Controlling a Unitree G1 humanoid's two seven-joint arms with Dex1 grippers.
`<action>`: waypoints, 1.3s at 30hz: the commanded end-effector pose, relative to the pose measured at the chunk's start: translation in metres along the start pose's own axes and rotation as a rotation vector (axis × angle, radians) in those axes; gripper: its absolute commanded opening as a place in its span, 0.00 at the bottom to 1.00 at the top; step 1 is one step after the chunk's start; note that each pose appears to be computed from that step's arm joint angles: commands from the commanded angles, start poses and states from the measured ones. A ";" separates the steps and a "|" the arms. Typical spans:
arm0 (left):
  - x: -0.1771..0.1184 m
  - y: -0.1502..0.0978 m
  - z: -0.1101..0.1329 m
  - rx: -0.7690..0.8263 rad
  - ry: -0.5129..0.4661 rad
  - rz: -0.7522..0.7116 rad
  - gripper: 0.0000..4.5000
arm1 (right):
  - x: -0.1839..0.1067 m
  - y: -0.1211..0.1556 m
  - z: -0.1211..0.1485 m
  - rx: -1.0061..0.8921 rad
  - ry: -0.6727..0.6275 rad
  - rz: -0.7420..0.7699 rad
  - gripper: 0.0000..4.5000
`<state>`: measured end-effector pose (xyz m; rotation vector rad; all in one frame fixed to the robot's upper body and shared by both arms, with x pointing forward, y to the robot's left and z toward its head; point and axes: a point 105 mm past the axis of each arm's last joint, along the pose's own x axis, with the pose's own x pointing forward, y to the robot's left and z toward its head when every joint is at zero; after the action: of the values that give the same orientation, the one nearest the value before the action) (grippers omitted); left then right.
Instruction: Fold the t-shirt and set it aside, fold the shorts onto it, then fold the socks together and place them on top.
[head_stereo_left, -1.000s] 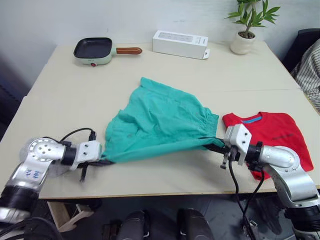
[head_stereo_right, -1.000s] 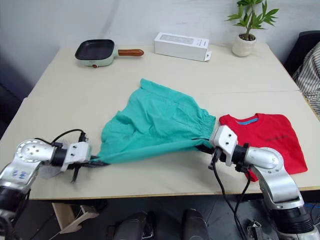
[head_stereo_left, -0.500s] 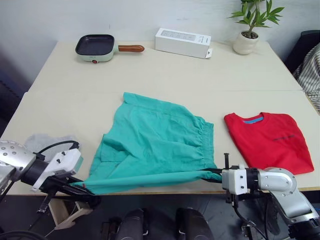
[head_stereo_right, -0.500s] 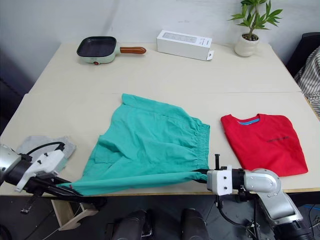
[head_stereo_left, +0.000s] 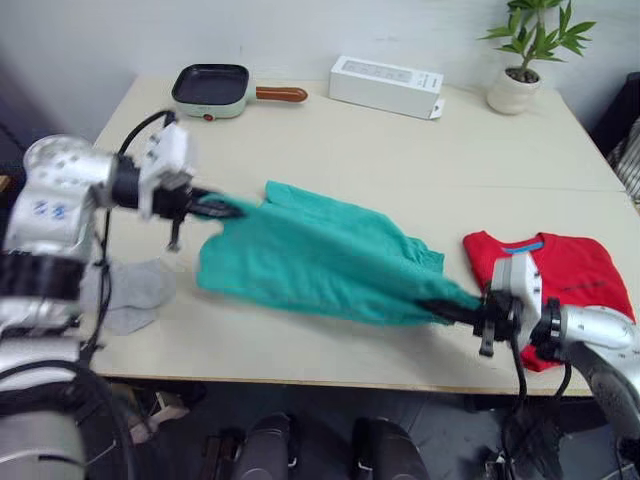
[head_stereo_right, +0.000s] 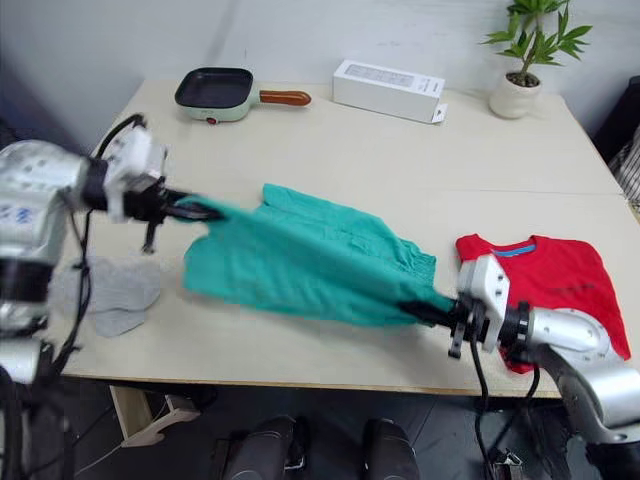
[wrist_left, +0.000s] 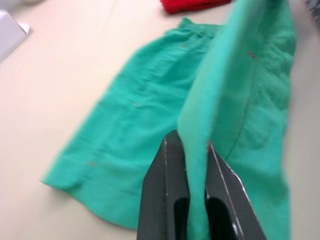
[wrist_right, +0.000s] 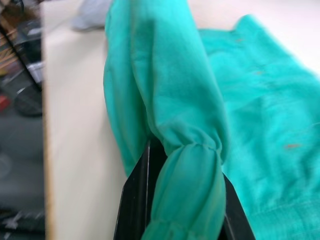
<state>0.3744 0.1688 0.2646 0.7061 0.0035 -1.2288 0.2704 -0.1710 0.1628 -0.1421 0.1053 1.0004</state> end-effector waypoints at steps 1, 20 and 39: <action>0.015 0.038 -0.006 0.094 0.072 0.207 0.00 | 0.012 -0.018 -0.001 0.123 0.004 -0.116 0.00; 0.040 0.062 -0.042 -0.112 0.034 0.556 0.58 | 0.012 -0.079 -0.008 0.147 -0.065 -0.600 0.51; 0.025 -0.070 -0.081 0.163 0.006 -0.034 1.00 | 0.062 0.033 -0.031 -0.462 0.079 -0.044 1.00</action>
<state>0.3496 0.1847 0.1488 0.7850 -0.0136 -1.3044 0.2664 -0.1042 0.1190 -0.5519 -0.0259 1.0399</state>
